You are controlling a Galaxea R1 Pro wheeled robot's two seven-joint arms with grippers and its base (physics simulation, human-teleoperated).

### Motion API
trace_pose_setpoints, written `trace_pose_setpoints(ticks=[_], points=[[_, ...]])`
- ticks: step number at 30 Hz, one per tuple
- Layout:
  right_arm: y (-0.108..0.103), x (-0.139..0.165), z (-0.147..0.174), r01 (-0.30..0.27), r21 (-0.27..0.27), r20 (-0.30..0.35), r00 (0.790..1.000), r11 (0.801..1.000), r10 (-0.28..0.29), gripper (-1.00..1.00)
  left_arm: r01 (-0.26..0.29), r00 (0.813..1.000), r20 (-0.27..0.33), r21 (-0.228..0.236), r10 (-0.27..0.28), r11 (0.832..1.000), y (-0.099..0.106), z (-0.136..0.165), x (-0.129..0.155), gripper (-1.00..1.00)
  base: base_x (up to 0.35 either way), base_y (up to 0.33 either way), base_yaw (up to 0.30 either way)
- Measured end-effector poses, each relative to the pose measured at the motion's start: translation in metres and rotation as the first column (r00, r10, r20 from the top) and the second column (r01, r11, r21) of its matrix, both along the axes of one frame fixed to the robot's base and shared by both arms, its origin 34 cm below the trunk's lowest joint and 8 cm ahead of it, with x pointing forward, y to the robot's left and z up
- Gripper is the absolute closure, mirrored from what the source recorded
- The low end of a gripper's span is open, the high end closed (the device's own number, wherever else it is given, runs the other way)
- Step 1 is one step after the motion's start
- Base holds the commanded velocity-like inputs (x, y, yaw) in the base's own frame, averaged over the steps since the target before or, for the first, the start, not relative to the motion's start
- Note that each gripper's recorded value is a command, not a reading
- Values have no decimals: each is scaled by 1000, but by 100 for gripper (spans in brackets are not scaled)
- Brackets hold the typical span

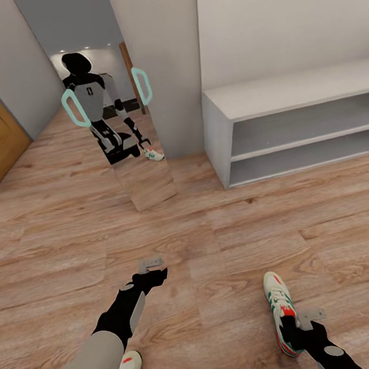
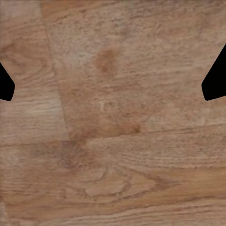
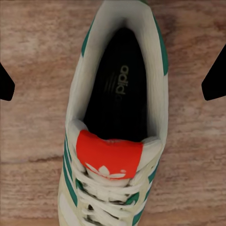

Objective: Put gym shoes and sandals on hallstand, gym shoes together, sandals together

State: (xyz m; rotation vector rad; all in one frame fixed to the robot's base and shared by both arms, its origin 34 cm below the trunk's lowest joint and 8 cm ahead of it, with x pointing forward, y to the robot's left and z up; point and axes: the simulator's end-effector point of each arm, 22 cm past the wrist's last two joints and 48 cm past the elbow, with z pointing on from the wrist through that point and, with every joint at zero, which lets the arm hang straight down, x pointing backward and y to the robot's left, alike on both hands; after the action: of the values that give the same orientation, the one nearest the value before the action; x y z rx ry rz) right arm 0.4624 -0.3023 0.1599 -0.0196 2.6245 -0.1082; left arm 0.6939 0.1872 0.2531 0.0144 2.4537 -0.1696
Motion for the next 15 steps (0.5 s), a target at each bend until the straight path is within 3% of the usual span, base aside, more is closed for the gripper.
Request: trace_pose_setpoints(ticks=[15], points=[[-1,-22,-24,0,-2,-61,998,1000,0,-100,0,998,-61,0,0,1000,0,-38,-16,-100,0,0,0]])
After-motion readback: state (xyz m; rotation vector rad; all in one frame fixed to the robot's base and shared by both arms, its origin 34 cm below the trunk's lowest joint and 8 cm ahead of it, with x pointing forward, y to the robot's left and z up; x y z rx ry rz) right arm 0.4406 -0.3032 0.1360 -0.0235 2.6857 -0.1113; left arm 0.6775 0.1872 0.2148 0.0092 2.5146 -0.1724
